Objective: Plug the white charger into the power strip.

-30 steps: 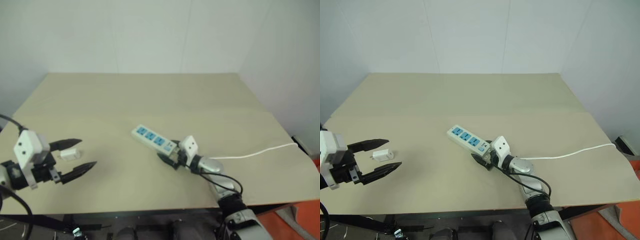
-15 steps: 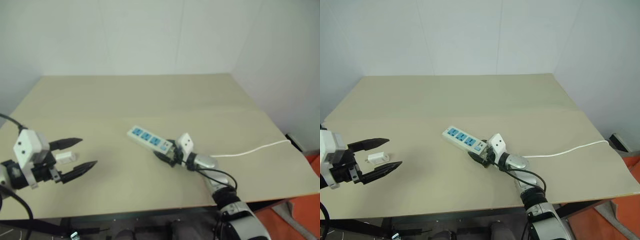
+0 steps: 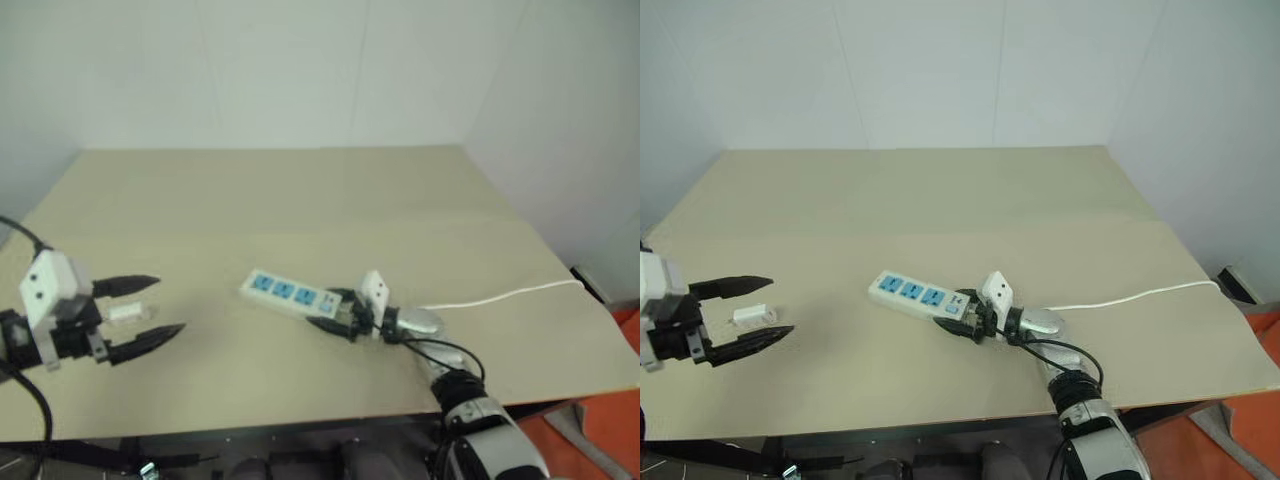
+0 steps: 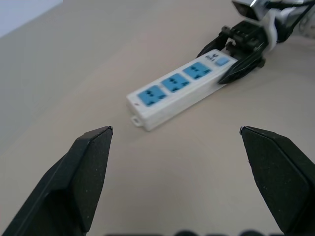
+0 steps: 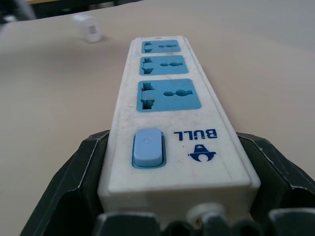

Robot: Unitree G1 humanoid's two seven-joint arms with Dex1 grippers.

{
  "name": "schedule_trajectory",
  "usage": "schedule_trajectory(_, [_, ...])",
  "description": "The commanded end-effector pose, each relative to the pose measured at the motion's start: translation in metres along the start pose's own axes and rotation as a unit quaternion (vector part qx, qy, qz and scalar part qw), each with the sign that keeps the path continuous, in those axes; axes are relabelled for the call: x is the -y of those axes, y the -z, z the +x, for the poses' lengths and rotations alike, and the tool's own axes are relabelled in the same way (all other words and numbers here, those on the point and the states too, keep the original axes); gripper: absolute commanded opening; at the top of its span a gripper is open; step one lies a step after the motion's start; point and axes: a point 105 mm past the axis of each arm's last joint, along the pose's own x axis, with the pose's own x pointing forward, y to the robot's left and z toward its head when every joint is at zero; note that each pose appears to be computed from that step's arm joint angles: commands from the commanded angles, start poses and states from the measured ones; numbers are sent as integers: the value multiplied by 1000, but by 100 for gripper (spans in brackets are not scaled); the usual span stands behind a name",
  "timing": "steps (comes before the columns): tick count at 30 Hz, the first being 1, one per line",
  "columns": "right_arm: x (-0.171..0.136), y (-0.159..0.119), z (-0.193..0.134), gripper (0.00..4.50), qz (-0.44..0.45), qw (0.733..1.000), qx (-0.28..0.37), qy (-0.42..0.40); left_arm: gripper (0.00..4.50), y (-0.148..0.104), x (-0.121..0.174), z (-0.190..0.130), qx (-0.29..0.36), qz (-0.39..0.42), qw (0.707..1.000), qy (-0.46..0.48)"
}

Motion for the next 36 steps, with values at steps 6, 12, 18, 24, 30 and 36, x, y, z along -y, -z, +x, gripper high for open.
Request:
schedule_trajectory(6, [-11, -10, 6, 341, -39, 990, -22, -131, 450, -2, -32, -17, -75, 63, 994, 52])
schedule_trajectory(12, [-17, 0, 17, 341, -41, 988, -31, -145, 450, 13, -64, -28, -228, 119, 962, 92])
schedule_trajectory(18, [-22, 3, 24, 341, -37, 988, -24, -149, 450, 22, -101, -21, -379, 214, 893, 118])
schedule_trajectory(24, [-24, 5, 25, 341, -32, 989, -23, -145, 450, 27, -116, -2, -441, 241, 849, 162])
schedule_trajectory(30, [-23, 5, 24, 341, -30, 989, -24, -143, 450, 33, -117, 11, -472, 239, 823, 206])
schedule_trajectory(36, [-20, 3, 24, 341, -31, 989, -25, -141, 450, 36, -119, 28, -487, 217, 818, 216])
